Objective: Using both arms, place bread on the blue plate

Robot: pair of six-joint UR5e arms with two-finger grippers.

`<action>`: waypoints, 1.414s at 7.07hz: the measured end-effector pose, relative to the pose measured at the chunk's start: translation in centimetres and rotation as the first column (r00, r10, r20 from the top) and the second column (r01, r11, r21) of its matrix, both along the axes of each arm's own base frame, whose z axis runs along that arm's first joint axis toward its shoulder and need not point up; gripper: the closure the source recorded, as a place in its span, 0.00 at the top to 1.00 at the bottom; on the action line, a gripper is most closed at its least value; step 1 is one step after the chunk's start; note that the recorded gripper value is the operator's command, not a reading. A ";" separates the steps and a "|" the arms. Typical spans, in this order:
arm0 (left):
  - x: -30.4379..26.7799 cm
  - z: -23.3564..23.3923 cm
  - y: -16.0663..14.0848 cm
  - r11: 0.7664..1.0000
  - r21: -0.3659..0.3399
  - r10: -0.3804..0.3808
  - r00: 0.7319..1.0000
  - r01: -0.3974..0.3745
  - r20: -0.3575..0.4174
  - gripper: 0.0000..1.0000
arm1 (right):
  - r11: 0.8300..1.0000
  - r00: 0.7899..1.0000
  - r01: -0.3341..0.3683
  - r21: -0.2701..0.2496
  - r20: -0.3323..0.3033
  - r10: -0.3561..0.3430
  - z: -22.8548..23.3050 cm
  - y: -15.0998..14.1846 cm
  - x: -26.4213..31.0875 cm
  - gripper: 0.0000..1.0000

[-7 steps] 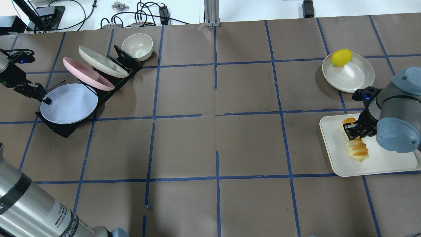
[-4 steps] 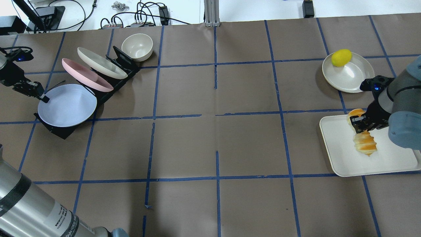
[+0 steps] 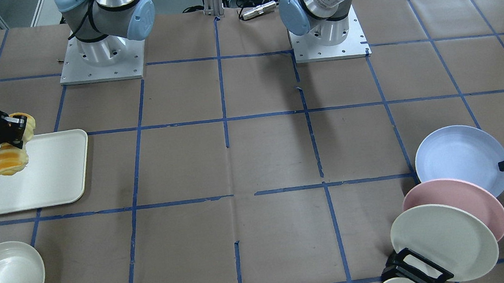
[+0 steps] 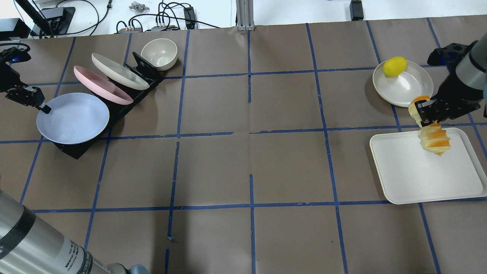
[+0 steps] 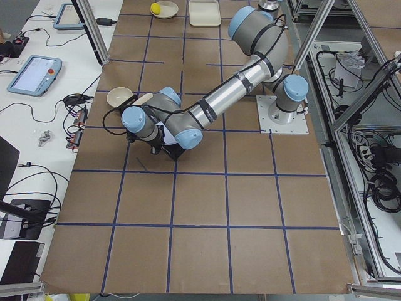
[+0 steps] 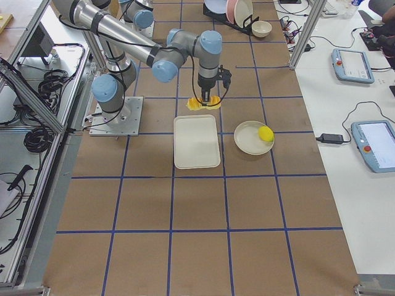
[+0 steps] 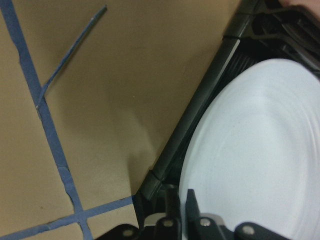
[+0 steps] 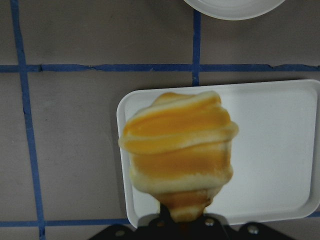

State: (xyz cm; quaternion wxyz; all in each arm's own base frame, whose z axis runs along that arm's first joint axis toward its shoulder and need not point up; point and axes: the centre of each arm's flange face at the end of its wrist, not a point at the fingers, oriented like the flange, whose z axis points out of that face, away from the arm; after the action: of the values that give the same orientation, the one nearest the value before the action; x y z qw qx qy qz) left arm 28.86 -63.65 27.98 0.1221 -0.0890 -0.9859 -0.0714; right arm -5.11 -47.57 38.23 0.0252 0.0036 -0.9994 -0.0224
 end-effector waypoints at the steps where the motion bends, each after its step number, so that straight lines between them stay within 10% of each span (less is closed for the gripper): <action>1: -1.6 1.7 0.0 1.000 0.004 -0.001 1.000 0.001 0.005 0.13 | 1.000 1.000 -0.005 0.007 -0.009 0.005 2.2 -0.5 1.5 0.09; 10: -21.8 10.7 10.2 0.990 0.129 0.051 0.998 -0.053 0.021 0.13 | 0.996 0.997 -0.077 -0.054 0.029 0.078 7.8 -0.3 7.6 0.10</action>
State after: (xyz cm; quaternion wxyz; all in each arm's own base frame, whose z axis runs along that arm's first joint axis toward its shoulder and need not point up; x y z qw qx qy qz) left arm 7.04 -53.48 38.66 0.1206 -0.0545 -0.9822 -0.1330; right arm 2.44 -47.84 46.07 0.0105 0.0420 -0.9990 0.0052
